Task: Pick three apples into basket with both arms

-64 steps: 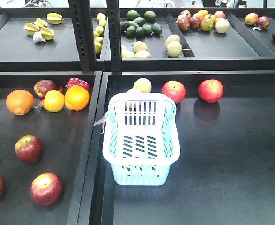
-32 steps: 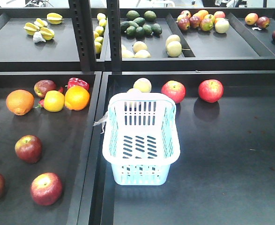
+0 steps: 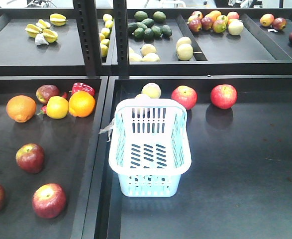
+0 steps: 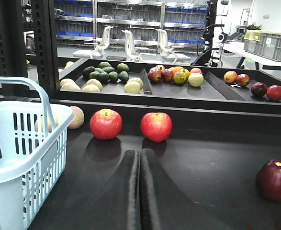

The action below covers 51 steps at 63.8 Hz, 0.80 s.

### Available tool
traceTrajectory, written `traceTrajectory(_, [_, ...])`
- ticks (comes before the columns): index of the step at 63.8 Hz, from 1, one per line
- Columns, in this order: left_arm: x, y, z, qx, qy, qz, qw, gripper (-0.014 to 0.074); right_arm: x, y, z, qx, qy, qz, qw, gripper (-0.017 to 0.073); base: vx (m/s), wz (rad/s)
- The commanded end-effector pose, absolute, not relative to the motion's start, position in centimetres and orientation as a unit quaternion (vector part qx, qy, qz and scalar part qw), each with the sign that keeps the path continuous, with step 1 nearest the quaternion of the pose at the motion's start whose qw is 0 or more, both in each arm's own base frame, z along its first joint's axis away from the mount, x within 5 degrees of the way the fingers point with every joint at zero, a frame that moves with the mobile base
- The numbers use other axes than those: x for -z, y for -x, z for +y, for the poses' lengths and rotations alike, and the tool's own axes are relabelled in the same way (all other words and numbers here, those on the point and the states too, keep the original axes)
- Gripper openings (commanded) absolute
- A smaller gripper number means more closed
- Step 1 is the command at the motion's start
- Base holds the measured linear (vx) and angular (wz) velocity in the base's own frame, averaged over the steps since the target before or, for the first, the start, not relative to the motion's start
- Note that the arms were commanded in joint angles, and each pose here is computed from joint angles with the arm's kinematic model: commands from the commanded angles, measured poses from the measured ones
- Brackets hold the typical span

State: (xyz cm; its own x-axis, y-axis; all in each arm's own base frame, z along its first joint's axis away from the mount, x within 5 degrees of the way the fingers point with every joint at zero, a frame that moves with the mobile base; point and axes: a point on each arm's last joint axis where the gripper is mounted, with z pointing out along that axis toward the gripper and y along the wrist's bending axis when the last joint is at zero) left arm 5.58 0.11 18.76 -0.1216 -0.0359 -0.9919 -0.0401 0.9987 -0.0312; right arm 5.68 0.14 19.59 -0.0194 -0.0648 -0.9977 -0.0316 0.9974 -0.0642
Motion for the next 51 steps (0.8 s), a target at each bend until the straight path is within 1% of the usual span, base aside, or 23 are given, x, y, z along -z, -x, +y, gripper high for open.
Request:
traceTrajectory(1, [-18.8, -5.6, 0.2, 0.0, 0.032, 0.724, 0.689, -0.0006, -19.8, -5.7, 0.2, 0.018, 0.039, 0.69, 0.722, -0.0001, 0.0, 0.0])
traceTrajectory(5, [-19.0, -5.6, 0.2, 0.029, 0.06, 0.714, 0.697, -0.0006, -19.8, -5.7, 0.2, 0.018, 0.039, 0.69, 0.722, -0.0001, 0.0, 0.0])
traceTrajectory(12, [-19.1, -5.6, 0.1, 0.143, 0.166, 0.693, 0.687, -0.0006, -19.8, -5.7, 0.2, 0.018, 0.039, 0.69, 0.722, -0.0001, 0.0, 0.0])
traceTrajectory(16, [-19.2, -5.6, 0.0, 0.19, 0.208, 0.68, 0.677, -0.0006, -19.8, -5.7, 0.2, 0.018, 0.039, 0.69, 0.722, -0.0001, 0.0, 0.0])
traceTrajectory(19, [-19.2, -5.6, 0.0, 0.211, 0.227, 0.673, 0.671, -0.0006, -19.8, -5.7, 0.2, 0.018, 0.039, 0.69, 0.722, -0.0001, 0.0, 0.0])
traceTrajectory(30, [-19.6, -5.6, -0.1, 0.248, 0.257, 0.654, 0.666, -0.0006, -19.8, -5.7, 0.2, 0.018, 0.039, 0.69, 0.722, -0.0001, 0.0, 0.0])
traceTrajectory(42, [-20.4, -5.5, 0.5, 0.333, 0.351, 0.574, 0.66, -0.0006, -19.8, -5.7, 0.2, 0.018, 0.039, 0.69, 0.722, -0.0001, 0.0, 0.0])
traceTrajectory(48, [-20.6, -5.5, 0.9, 0.374, 0.403, 0.529, 0.647, -0.0006, -19.8, -5.7, 0.2, 0.018, 0.039, 0.69, 0.722, -0.0001, 0.0, 0.0])
traceTrajectory(51, [-20.5, -5.5, 1.1, 0.404, 0.435, 0.504, 0.628, -0.0006, -19.8, -5.7, 0.2, 0.018, 0.039, 0.69, 0.722, -0.0001, 0.0, 0.0])
